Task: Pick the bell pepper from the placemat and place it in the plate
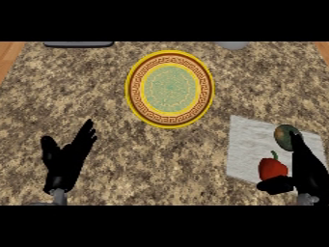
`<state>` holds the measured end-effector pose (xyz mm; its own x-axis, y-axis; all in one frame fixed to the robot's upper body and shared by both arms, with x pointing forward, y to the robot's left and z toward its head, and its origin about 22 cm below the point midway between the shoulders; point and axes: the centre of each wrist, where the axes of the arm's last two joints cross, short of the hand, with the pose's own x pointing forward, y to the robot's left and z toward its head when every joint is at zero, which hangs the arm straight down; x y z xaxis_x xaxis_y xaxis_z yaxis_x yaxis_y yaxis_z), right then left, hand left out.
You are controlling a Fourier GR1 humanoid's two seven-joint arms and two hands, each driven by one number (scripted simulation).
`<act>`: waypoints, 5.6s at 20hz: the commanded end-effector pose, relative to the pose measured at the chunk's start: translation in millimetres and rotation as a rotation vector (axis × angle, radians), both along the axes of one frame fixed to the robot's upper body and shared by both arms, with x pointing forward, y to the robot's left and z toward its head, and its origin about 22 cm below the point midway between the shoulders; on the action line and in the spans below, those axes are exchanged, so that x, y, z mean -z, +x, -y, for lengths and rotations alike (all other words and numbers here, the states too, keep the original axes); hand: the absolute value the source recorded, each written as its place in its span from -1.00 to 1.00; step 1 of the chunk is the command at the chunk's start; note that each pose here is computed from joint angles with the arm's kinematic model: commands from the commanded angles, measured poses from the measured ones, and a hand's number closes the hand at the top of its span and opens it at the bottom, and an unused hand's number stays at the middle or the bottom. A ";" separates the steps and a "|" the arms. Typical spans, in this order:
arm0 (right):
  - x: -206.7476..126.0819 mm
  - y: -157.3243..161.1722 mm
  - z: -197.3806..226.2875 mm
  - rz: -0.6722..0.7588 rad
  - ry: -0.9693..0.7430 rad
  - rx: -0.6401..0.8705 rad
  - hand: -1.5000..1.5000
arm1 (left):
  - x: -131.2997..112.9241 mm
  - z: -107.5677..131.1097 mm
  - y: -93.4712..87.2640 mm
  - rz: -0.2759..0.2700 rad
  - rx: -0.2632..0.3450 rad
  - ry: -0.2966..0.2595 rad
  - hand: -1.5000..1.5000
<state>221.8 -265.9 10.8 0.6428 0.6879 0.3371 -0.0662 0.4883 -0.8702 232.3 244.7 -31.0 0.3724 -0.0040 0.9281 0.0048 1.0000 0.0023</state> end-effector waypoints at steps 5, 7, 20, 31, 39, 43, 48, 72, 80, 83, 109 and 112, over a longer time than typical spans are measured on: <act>10.4 28.2 4.7 -0.075 -0.076 -0.121 1.00 | 10.5 5.7 -5.2 -0.002 0.005 0.006 0.00; 30.1 2.0 -8.3 -0.061 -0.092 -0.126 1.00 | 19.1 16.2 6.3 -0.017 -0.003 -0.002 0.00; -31.6 36.9 -168.5 0.259 -0.108 -0.264 1.00 | -2.2 28.0 16.7 0.027 0.127 -0.005 0.00; -107.1 76.8 -224.2 0.728 -0.175 -0.076 1.00 | -6.1 40.7 24.5 0.022 0.198 0.006 0.00; -125.5 92.2 -226.9 0.867 -0.116 0.088 1.00 | -4.8 48.6 27.0 0.010 0.182 0.003 0.00; -132.6 104.3 -223.3 0.935 -0.119 0.155 1.00 | -4.2 34.8 25.4 0.013 0.163 0.016 0.00; -107.0 120.6 -211.5 0.954 -0.216 0.215 1.00 | -5.5 33.5 26.4 0.010 0.133 0.012 0.00; -18.0 176.5 -141.9 0.602 -0.089 0.428 -1.00 | -10.0 32.3 31.2 0.031 0.119 0.002 0.00; -15.3 178.1 -149.0 0.918 0.047 0.345 -1.00 | -1.9 17.2 21.3 0.018 0.090 0.005 0.00; -25.7 181.8 -154.5 1.033 0.103 0.380 -1.00 | -9.5 31.0 27.4 0.028 0.096 0.012 0.00; 54.9 4.8 -210.0 0.892 0.430 0.119 -1.00 | -0.1 13.7 12.3 -0.008 0.005 0.007 0.00; 58.6 -13.6 -203.5 0.867 0.427 0.141 -1.00 | 13.6 7.2 -0.9 -0.008 0.000 0.009 0.00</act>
